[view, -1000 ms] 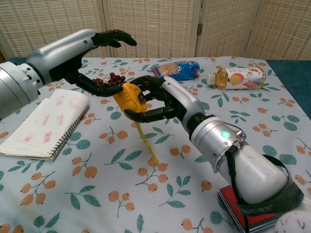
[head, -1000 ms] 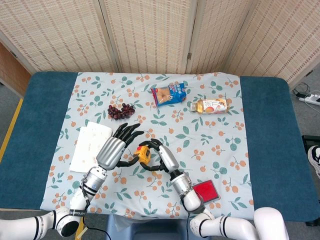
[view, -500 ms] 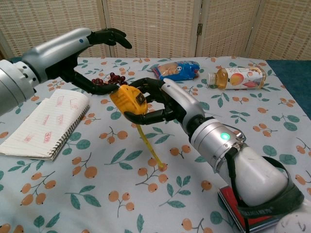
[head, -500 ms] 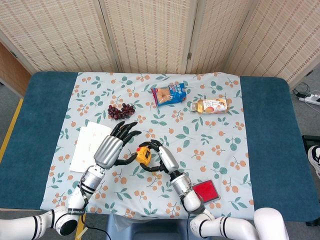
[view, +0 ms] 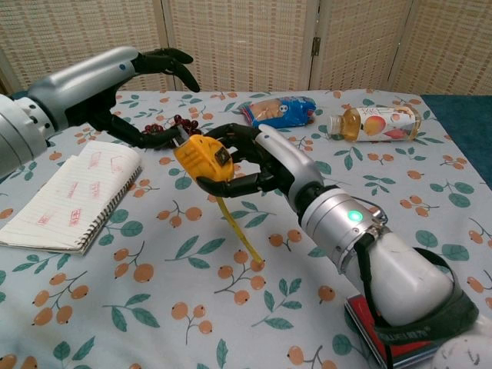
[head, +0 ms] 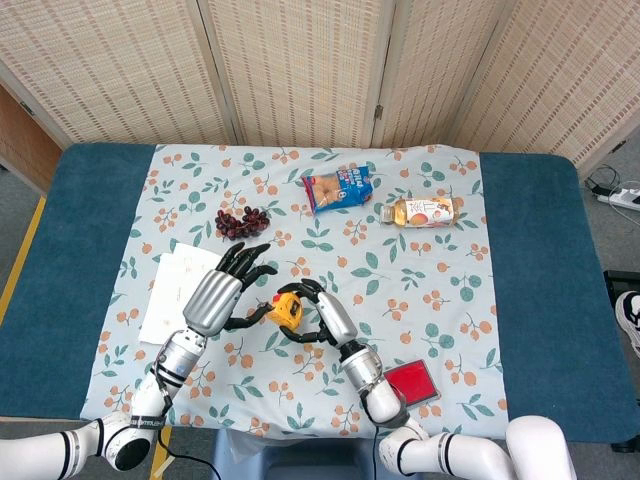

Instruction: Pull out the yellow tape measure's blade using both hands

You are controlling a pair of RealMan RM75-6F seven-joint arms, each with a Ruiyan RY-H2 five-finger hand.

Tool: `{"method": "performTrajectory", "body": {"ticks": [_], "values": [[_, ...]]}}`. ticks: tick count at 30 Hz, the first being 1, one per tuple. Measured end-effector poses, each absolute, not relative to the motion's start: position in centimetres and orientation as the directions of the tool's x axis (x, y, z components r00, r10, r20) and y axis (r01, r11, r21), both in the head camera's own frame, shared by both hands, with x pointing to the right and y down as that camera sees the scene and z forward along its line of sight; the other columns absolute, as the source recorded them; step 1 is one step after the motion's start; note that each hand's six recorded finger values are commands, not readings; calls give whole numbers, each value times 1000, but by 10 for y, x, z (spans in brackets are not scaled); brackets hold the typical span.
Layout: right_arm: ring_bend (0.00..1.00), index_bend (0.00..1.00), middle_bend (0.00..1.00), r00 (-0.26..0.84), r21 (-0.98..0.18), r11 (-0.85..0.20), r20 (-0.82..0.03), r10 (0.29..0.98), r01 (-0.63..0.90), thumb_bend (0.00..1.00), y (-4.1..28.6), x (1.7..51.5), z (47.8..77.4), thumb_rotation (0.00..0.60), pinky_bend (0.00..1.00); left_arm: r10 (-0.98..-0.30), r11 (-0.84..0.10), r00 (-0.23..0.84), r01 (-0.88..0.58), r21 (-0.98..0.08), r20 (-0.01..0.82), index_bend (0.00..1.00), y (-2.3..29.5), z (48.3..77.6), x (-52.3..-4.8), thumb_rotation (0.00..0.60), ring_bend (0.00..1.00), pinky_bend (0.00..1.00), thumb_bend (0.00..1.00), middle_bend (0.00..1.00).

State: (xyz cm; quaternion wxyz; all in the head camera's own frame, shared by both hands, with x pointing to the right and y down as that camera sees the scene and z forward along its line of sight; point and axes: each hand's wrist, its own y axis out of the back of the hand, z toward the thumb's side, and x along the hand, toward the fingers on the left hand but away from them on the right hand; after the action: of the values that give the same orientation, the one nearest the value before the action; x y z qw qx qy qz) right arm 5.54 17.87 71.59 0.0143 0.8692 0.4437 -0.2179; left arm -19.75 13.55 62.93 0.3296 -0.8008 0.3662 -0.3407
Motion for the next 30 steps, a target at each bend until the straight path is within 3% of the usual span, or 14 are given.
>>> {"method": "performTrajectory", "body": {"ticks": [16,30], "values": [[352,518,472,508,-168,-603,-393,767,780,341,177,56,718,600,89,-797,-529,507,-328,-782,327,499,138,634,-199,600,124,0,548,117],[354,518,472,493,-198,-595,-395,776,779,341,173,68,719,600,89,-815,-521,481,-363,-773,323,576,136,638,-207,600,158,0,550,166]]}}
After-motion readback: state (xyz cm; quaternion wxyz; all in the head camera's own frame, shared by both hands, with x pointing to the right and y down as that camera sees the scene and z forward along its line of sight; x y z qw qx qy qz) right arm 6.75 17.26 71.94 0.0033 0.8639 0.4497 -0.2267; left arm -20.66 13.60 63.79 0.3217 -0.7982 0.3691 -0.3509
